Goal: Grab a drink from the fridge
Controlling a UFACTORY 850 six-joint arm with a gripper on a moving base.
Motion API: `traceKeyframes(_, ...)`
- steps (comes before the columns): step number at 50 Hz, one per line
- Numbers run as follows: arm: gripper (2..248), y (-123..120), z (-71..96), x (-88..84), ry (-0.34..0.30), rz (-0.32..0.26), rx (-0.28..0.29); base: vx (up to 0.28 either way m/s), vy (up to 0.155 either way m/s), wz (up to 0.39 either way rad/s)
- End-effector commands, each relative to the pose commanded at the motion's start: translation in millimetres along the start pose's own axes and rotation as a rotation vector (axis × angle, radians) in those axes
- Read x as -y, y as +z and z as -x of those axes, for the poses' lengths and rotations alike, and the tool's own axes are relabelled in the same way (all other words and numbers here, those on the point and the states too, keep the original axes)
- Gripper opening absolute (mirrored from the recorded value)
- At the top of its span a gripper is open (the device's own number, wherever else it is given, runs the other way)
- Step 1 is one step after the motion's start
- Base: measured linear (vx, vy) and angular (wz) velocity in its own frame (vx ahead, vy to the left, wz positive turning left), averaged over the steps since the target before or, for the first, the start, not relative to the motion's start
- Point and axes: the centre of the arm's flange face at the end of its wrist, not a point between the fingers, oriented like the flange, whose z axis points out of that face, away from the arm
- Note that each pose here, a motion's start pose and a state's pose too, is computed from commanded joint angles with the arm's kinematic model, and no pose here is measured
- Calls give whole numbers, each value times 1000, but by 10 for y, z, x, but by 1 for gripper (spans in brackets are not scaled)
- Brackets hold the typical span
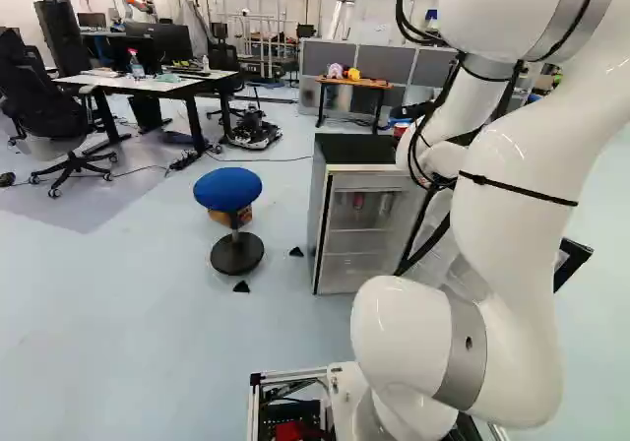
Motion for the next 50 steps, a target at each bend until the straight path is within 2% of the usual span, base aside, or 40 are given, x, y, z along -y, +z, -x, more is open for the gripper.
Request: traceKeyframes(50,92,219,-128,568,93,12,19,0,0,0)
